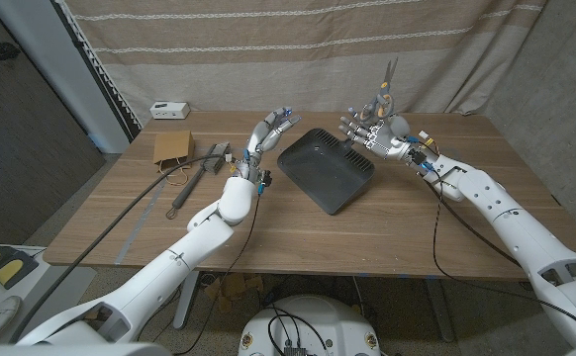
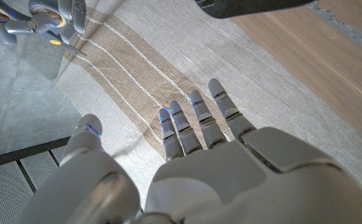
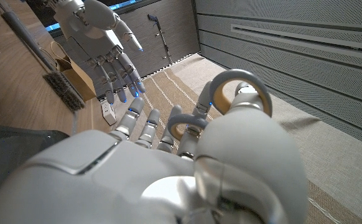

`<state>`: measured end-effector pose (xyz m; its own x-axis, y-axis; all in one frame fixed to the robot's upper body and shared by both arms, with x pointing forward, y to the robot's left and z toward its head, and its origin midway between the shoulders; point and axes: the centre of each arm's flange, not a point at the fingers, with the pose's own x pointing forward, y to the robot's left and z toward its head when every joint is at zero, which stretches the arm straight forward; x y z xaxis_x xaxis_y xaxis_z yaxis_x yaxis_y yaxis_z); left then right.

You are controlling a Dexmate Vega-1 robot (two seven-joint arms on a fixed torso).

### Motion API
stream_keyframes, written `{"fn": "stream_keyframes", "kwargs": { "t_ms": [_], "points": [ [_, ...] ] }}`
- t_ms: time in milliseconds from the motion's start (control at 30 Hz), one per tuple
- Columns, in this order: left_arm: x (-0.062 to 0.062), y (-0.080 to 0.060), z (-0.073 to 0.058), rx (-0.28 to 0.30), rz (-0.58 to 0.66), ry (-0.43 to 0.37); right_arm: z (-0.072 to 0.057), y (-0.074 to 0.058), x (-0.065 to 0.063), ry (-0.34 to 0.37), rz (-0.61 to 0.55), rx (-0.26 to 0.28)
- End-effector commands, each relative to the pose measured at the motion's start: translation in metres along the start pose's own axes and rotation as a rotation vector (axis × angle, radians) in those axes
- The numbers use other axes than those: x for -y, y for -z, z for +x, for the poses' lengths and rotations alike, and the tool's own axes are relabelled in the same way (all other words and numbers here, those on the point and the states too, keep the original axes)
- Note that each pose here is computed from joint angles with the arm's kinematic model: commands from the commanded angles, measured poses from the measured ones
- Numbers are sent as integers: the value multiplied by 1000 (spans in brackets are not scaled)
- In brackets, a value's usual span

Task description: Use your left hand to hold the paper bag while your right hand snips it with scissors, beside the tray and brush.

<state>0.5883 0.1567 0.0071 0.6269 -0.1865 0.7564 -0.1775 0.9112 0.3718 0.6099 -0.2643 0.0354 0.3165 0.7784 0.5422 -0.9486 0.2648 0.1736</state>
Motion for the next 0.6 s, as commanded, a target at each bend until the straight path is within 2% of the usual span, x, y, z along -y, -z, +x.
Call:
{"fn": "stream_keyframes", "kwargs": {
  "t_ms": [33,600],
  "points": [
    [1,-1,-1,4,4,-2,-2,-4,1,-13,-65,-20],
    [3,0,1,-3,2,4,-8,-14,0,-3,-126,-41]
  ]
}}
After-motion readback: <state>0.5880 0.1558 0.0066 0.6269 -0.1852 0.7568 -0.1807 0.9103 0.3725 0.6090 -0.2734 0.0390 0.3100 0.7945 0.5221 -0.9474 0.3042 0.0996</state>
